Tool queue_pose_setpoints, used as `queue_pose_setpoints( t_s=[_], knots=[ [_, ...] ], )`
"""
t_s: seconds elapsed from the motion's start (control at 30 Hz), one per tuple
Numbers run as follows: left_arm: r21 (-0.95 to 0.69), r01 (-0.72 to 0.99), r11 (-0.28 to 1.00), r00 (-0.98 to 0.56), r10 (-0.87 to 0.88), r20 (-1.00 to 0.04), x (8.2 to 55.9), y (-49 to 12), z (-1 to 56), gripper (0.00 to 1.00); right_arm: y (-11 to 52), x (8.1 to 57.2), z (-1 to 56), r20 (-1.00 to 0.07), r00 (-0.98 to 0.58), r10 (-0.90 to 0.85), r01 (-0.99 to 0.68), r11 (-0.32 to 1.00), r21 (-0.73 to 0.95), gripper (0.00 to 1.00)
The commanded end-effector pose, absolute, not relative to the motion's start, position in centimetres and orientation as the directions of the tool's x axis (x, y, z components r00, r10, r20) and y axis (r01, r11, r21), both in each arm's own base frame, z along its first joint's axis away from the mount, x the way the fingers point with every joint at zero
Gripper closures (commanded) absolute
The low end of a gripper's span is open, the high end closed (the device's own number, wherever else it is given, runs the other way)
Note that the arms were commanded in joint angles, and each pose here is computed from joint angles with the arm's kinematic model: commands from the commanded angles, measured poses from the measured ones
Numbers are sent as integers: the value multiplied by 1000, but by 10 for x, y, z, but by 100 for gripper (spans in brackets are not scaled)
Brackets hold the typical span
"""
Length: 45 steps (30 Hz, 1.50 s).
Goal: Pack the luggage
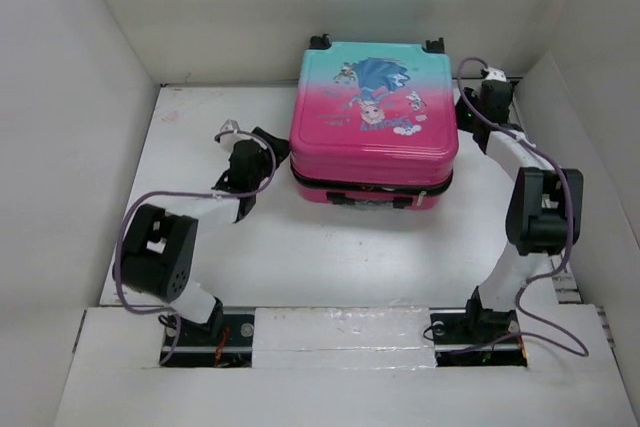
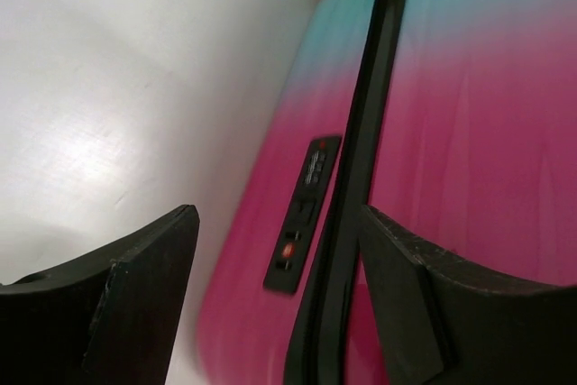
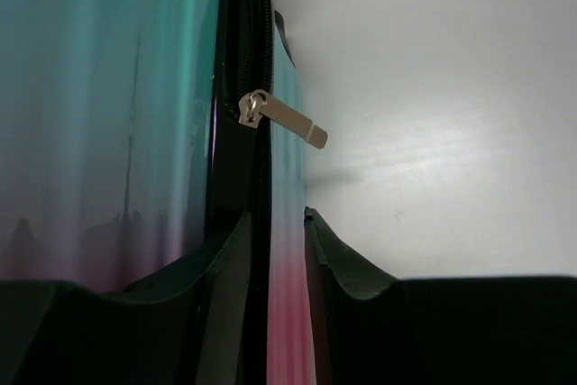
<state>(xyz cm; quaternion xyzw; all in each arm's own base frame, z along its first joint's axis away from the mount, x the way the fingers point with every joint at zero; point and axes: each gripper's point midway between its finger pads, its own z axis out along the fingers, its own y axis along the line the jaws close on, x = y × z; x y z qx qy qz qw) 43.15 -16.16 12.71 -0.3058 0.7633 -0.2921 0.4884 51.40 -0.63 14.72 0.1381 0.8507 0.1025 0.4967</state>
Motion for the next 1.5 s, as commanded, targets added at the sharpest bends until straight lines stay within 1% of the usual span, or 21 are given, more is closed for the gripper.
queue_pose_setpoints(
  t_s=[0.0,0.1,0.17,0.27,0.37,0.43,0.63,0.7,0.8,0.93,0.97,1.03,1.13,1.17,1.2,1.23,1.27,1.3,1.33,1.43,1.47],
  knots=[
    [-802,44,596,-412,-720,-558,381,-213,172,33,186,488,142,-751,-650,111,-381,808,450,64],
    [-798,53,600,-425,-710,-562,354,-213,166,34,231,473,127,-737,-675,32,-466,757,459,65],
    [-798,82,597,-425,-703,-570,334,-222,175,34,268,459,131,-750,-662,-11,-561,671,485,65],
    [-776,93,624,-438,-674,-595,302,-228,172,34,302,444,119,-733,-677,-63,-605,616,505,65],
    [-769,128,627,-463,-648,-605,271,-236,172,34,314,444,124,-745,-662,-83,-644,573,507,65],
    [-764,121,634,-462,-645,-609,258,-236,168,34,322,442,139,-755,-650,-87,-676,521,521,61],
    [-785,206,584,-467,-647,-603,224,-246,193,38,305,483,172,-743,-667,-55,-654,522,548,56],
    [-784,246,570,-453,-648,-612,220,-242,204,42,298,496,172,-735,-676,-53,-638,542,547,51],
    [-761,308,572,-431,-629,-647,214,-238,215,43,278,517,203,-751,-660,0,-615,574,541,45],
    [-750,360,555,-332,-675,-659,207,-211,257,43,264,530,251,-776,-629,46,-620,572,537,43],
    [-750,328,574,-302,-689,-659,209,-200,256,43,254,534,263,-787,-614,63,-602,608,518,41],
    [-770,312,556,-270,-725,-633,208,-187,267,43,245,528,305,-832,-547,86,-629,614,477,40],
    [-781,301,547,-251,-745,-618,206,-177,281,43,223,520,328,-852,-505,136,-616,635,466,39],
    [-778,289,558,-249,-741,-624,208,-177,282,43,217,501,360,-882,-447,150,-633,643,431,39],
    [-767,258,587,-265,-721,-641,209,-177,276,43,201,499,368,-894,-414,172,-600,687,410,39],
    [-759,247,602,-273,-708,-651,210,-178,277,43,188,491,344,-879,-448,165,-559,715,419,39],
    [-761,249,599,-272,-711,-649,210,-178,289,43,176,465,373,-914,-371,164,-577,730,366,41],
    [-758,233,610,-286,-702,-652,212,-181,285,43,167,453,370,-916,-362,171,-561,745,361,44],
    [-764,236,601,-296,-704,-645,211,-183,285,45,155,441,328,-893,-416,172,-514,765,388,47],
    [-775,282,565,-319,-707,-631,206,-191,282,46,135,391,323,-925,-327,195,-500,795,344,67],
    [-791,293,538,-324,-722,-611,204,-192,288,46,132,373,269,-892,-407,197,-454,804,385,73]
  ],
)
